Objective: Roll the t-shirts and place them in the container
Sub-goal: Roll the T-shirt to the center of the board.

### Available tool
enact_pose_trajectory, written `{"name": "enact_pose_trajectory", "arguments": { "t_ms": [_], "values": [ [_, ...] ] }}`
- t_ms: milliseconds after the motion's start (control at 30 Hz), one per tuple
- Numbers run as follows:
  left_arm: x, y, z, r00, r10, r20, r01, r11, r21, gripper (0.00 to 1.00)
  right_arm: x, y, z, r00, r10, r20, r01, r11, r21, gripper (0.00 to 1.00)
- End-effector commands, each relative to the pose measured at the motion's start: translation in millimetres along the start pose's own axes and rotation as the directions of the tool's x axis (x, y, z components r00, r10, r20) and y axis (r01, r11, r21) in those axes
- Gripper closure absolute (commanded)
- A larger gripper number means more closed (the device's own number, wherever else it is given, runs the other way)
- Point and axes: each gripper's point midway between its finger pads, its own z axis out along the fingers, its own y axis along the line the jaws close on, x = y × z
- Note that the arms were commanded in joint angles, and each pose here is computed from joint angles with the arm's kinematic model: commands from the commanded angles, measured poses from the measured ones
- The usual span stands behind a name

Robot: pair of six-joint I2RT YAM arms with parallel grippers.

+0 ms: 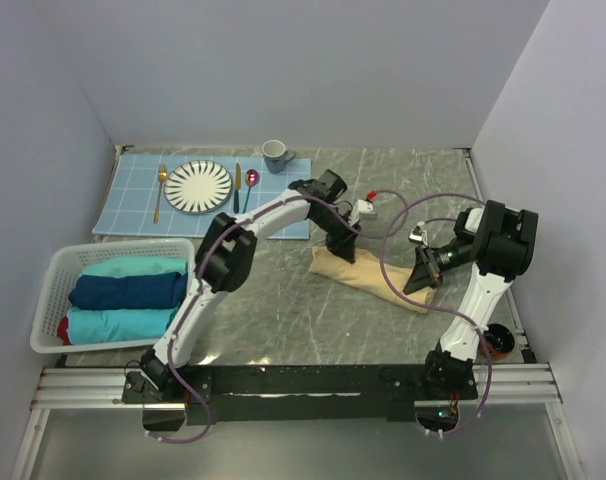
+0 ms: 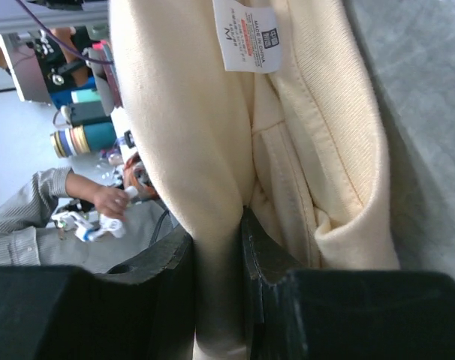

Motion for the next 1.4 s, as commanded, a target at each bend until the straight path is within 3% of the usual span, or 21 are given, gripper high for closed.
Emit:
{"name": "enact_pose_trajectory", "arguments": {
  "t_ms": [0,100,167,200,267,300,333,367,400,500,633,1000,1233,1367],
  "values": [
    [-80.5,61.6,-137.0,0.961,0.220,0.169,-0.101,0.845,-0.524,0.59,44.3,-46.0,-21.3,0.960,0.031,-0.280,0.026,0.980,0.198,0.91],
    [-95.5,28.6,-139.8,0.924,0.369,0.104,-0.253,0.791,-0.556,0.55,44.8,-46.5,-19.1,0.951,0.056,-0.304,0.008,0.979,0.203,0.91],
    [-90.3,9.4,-119.3,0.888,0.459,0.009,-0.382,0.749,-0.542,0.51,42.7,-46.8,-17.1,0.948,0.063,-0.312,0.005,0.978,0.210,0.91],
    [-66.3,-3.3,-106.5,0.891,0.454,-0.026,-0.400,0.755,-0.520,0.51,41.6,-47.7,-16.4,0.947,0.062,-0.315,0.007,0.977,0.213,0.91],
    [-71.5,-18.4,-89.0,0.824,0.563,-0.064,-0.500,0.670,-0.549,0.51,36.8,-48.7,-14.4,0.947,0.062,-0.317,0.013,0.973,0.228,0.91],
    [-53.1,-30.3,-80.5,0.811,0.578,-0.084,-0.522,0.652,-0.549,0.50,35.4,-50.0,-13.5,0.945,0.067,-0.319,0.010,0.972,0.235,0.91],
    [-69.4,-35.0,-81.3,0.756,0.650,-0.073,-0.553,0.575,-0.603,0.48,34.5,-50.4,-12.9,0.944,0.083,-0.318,-0.004,0.970,0.242,0.92],
    [-55.8,-52.4,-62.6,0.725,0.684,-0.083,-0.593,0.558,-0.580,0.45,32.8,-51.7,-11.8,0.942,0.091,-0.322,-0.011,0.970,0.243,0.92],
    [-55.0,-57.1,-56.9,0.707,0.702,-0.079,-0.602,0.540,-0.587,0.41,31.4,-52.5,-11.2,0.943,0.096,-0.319,-0.017,0.970,0.243,0.92],
    [-49.7,-67.1,-29.2,0.682,0.728,-0.071,-0.613,0.516,-0.598,0.40,29.9,-54.8,-8.8,0.940,0.130,-0.315,-0.053,0.969,0.241,0.92],
    [-50.7,-74.9,-8.9,0.600,0.795,-0.092,-0.637,0.406,-0.655,0.39,30.5,-55.6,-6.9,0.933,0.164,-0.321,-0.092,0.969,0.228,0.93],
    [-41.7,-80.9,46.8,0.523,0.847,-0.093,-0.698,0.364,-0.617,0.35,29.6,-57.4,1.6,0.922,0.215,-0.322,-0.165,0.971,0.176,0.93],
    [-28.8,-76.4,84.6,0.469,0.874,-0.123,-0.790,0.354,-0.501,0.33,24.7,-58.2,3.1,0.930,0.222,-0.293,-0.181,0.970,0.160,0.93],
    [-9.5,-65.2,102.3,0.468,0.866,-0.174,-0.830,0.364,-0.422,0.37,23.8,-56.9,4.2,0.934,0.222,-0.279,-0.187,0.971,0.147,0.93]
  ]
}}
